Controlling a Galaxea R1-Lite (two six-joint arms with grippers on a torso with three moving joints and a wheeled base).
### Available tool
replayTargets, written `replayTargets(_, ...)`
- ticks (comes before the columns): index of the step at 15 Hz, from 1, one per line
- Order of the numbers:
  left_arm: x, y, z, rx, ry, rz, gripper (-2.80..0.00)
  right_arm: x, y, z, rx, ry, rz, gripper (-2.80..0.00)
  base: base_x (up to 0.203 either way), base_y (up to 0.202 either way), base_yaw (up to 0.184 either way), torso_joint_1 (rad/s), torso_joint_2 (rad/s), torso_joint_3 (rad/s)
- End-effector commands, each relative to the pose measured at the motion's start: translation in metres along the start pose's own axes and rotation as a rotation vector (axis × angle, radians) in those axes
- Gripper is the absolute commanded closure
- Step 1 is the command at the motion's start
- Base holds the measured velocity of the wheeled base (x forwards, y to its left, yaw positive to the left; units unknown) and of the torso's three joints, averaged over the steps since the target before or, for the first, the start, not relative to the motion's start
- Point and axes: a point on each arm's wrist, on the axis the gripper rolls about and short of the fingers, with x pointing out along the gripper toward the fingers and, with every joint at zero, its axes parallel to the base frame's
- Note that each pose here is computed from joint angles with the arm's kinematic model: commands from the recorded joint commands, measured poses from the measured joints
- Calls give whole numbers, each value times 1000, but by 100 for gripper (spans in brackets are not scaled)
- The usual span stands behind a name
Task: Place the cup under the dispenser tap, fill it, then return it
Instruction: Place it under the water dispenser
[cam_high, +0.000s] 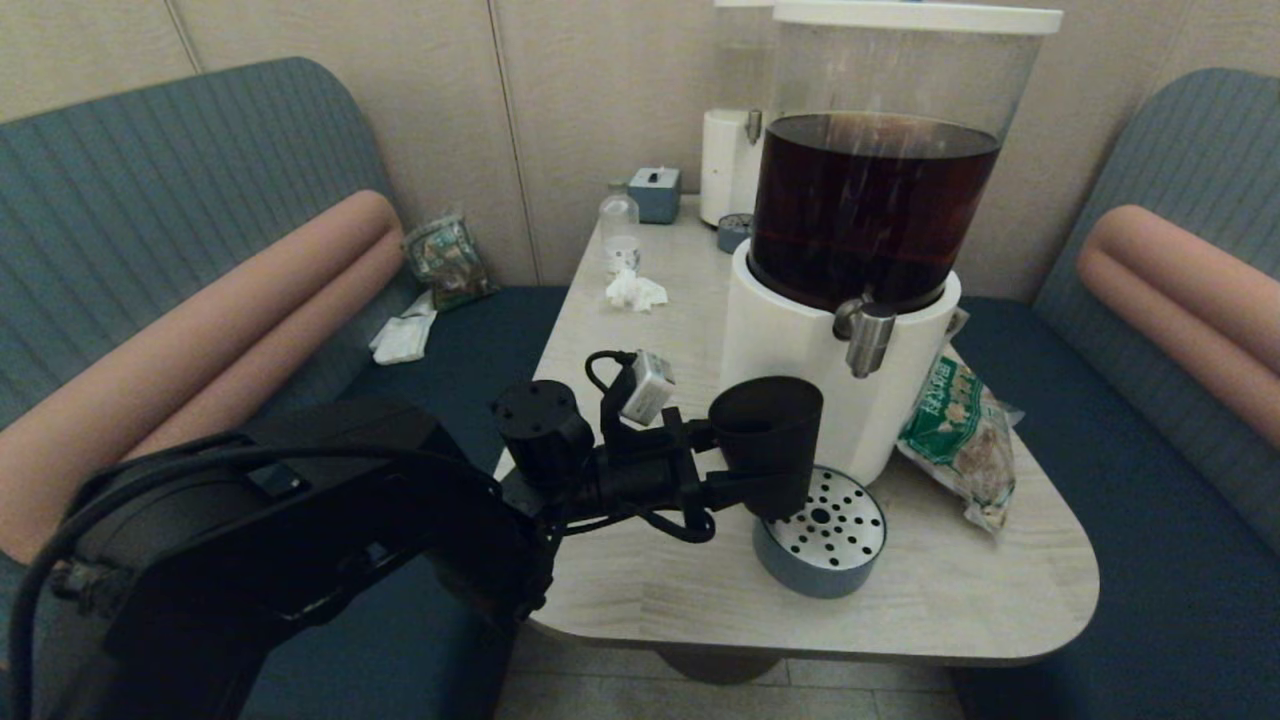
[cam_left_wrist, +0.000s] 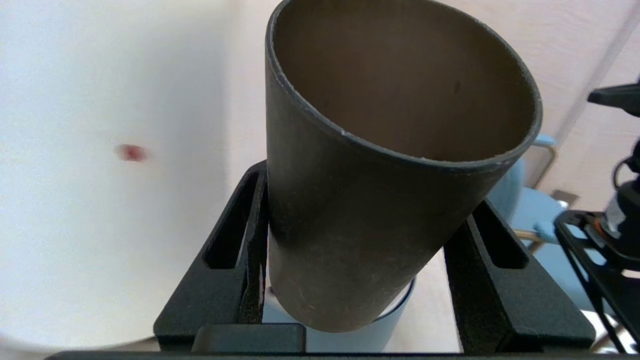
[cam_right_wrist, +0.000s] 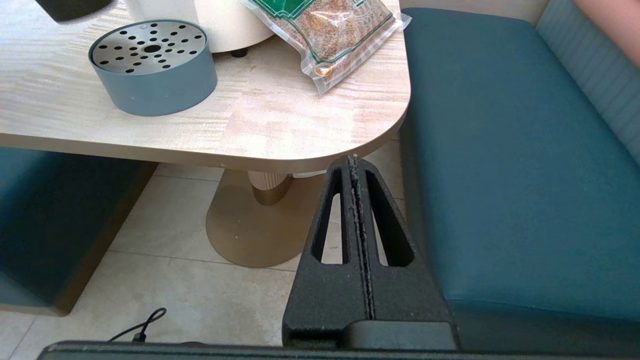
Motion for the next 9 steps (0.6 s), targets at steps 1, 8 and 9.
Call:
replayTargets(1, 8, 3, -19, -16, 8, -13, 0, 0, 0, 0, 2, 0, 1, 0, 0, 0, 0, 0, 0, 0)
replayTargets(8, 27, 2, -36, -28, -3, -37, 0, 0, 0, 0, 2, 0, 1, 0, 0, 0, 0, 0, 0, 0)
replayTargets(9, 29, 4, -38, -30, -4, -38, 0, 0, 0, 0, 2, 0, 1, 0, 0, 0, 0, 0, 0, 0)
